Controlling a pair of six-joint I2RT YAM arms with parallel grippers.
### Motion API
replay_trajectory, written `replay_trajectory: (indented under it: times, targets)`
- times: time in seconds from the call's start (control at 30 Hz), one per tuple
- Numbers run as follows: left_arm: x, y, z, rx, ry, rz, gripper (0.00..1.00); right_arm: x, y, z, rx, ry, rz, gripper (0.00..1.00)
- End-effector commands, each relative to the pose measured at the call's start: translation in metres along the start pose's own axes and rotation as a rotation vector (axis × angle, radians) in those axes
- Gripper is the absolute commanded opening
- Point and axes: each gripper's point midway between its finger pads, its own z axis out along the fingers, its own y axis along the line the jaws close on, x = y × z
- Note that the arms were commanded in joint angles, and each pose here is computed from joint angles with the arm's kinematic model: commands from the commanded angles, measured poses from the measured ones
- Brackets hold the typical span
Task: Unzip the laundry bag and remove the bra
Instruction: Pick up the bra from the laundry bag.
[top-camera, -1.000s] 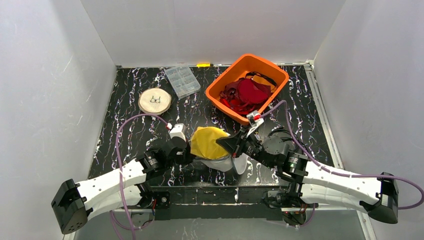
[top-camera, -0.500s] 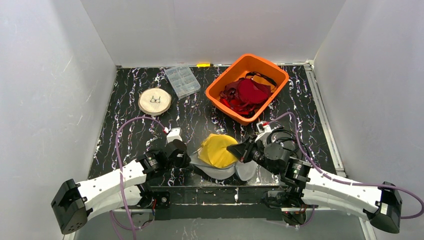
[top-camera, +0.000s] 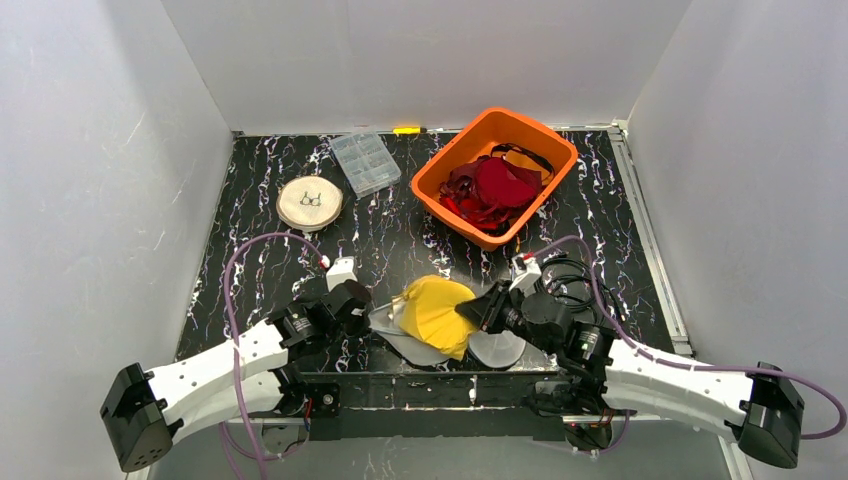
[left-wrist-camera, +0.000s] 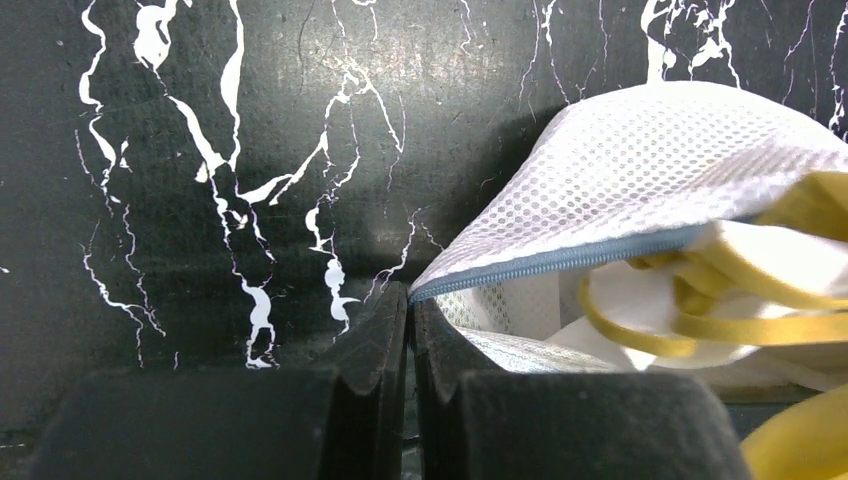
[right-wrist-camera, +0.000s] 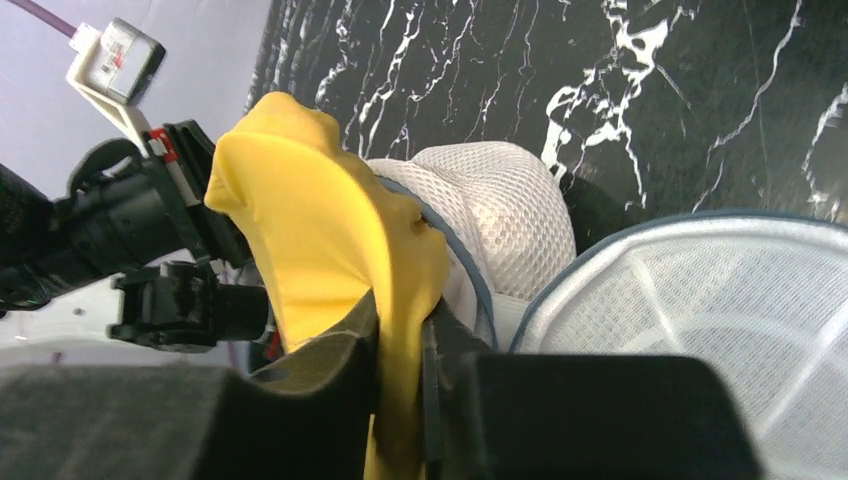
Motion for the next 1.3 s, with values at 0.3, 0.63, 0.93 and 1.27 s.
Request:
replay_trajectory:
  times: [0.3,0.63,0.93,1.27]
  targets:
    - [-0.012,-0.014,-0.022,0.051,0.026,0.056,0.00,-0.022,0.041,0.012,0.042,0.099,-0.277,0.76]
    - [-0.010,0.010,-0.023,-0.060,0.017,0.037,0.00,-0.036,0.034,-0.011,0.178,0.136,-0.314,0.84]
    - [0.001,0.033,-0.016,-0.131,-0.034,-0.169,0.00,0.024,0.030,-0.012,0.026,0.223,0.209,0.88]
    - [-0.004,0.013,-0.015,-0.075,-0.028,-0.269,0.00,0.044,0.050,0.006,-0.028,0.331,0.208,0.88]
